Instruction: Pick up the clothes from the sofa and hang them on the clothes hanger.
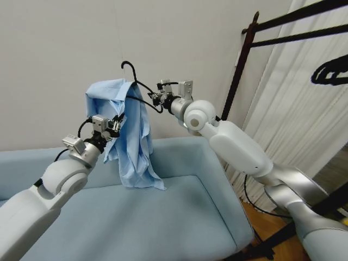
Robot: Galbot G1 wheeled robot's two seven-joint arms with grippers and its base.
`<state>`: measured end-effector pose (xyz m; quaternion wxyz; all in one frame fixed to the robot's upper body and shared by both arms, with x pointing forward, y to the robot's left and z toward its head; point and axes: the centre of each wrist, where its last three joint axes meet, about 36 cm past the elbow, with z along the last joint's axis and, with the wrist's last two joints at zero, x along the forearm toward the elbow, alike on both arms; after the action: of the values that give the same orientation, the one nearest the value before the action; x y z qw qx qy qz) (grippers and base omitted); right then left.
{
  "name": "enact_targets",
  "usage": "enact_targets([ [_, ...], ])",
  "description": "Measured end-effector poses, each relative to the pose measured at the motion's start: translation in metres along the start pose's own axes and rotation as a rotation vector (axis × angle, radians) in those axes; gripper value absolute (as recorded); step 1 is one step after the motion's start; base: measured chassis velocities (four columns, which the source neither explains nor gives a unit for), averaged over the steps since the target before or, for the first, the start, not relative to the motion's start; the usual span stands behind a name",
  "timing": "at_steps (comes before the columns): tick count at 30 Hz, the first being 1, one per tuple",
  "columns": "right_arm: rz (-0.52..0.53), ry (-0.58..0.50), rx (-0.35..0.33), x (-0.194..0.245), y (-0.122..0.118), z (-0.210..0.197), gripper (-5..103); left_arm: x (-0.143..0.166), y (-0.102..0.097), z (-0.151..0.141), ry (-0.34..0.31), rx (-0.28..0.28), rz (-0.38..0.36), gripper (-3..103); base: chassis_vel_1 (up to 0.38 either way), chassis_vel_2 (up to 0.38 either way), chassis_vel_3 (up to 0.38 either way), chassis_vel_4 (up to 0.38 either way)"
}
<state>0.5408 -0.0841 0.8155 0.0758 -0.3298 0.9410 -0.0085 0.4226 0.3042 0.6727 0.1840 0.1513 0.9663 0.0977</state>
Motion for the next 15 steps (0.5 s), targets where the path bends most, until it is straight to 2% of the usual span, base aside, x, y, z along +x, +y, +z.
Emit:
enact_targets([
  [5, -0.041, -0.006, -0.011, 0.006, 0.013, -0.003, 2, -0.007, 0.017, 0.003, 0.009, -0.013, -0.045, 2, 0.000, 0.000, 0.000, 0.000],
  [9, -0.085, 0.011, -0.016, 0.018, 0.026, 0.004, 2, -0.025, 0.043, -0.006, -0.020, -0.028, -0.115, 2, 0.000, 0.000, 0.000, 0.000],
  [15, -0.096, 0.030, -0.020, 0.027, 0.025, 0.011, 2, -0.040, 0.063, -0.022, -0.054, -0.042, -0.153, 2, 0.000, 0.000, 0.000, 0.000],
])
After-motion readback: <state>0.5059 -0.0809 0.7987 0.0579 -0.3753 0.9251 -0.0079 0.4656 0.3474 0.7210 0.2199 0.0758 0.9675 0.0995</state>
